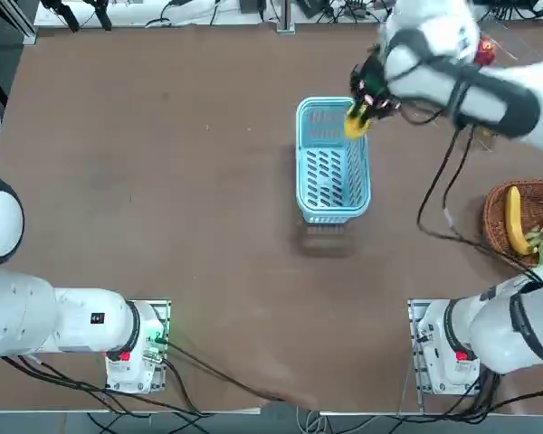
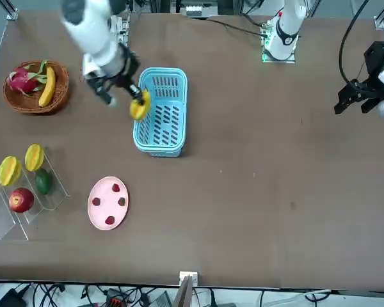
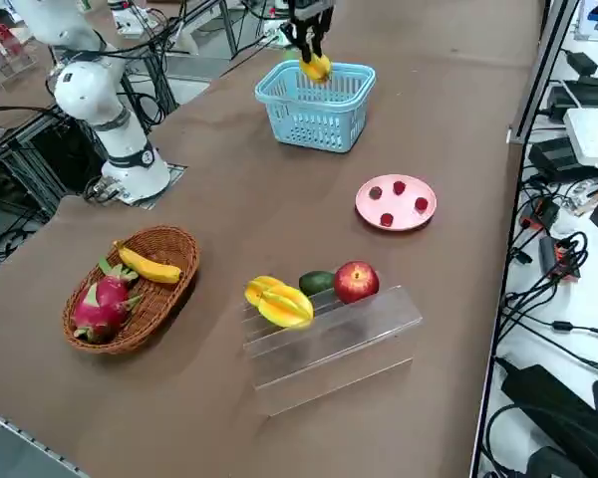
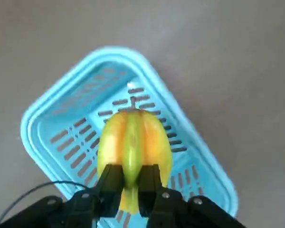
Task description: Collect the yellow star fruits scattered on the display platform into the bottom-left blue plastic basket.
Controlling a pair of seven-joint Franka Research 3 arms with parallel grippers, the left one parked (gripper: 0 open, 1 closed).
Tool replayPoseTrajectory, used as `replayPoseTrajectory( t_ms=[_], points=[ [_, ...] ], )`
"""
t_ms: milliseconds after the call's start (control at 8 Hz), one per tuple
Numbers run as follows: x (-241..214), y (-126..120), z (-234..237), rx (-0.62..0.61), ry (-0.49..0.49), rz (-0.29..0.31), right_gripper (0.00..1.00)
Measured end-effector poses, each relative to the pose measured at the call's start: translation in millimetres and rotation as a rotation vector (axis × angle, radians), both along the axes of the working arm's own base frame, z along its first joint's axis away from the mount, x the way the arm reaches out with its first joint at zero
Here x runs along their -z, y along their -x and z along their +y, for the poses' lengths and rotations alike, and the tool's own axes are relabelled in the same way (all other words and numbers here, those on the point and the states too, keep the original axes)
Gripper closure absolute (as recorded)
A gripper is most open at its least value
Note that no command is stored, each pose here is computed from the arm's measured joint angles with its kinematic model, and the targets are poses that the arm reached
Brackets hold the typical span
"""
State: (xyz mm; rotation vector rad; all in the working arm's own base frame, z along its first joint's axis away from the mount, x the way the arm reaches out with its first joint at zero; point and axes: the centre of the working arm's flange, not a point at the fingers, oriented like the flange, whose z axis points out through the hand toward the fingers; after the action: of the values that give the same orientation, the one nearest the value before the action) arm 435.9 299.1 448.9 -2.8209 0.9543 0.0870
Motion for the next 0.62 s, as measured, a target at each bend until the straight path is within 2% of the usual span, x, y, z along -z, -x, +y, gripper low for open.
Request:
replayPoseTrajectory(
  t_ms=[125, 375, 625],
  points=[
    [14.3, 9.0, 10.3, -0.006, 0.007, 0.01, 0.75],
    [28.1, 12.2, 12.9, -0.01, 0.024, 0.037, 0.44],
    [13.0, 3.3, -0.9, 0.008, 0.036, 0.051, 0.09]
  ],
)
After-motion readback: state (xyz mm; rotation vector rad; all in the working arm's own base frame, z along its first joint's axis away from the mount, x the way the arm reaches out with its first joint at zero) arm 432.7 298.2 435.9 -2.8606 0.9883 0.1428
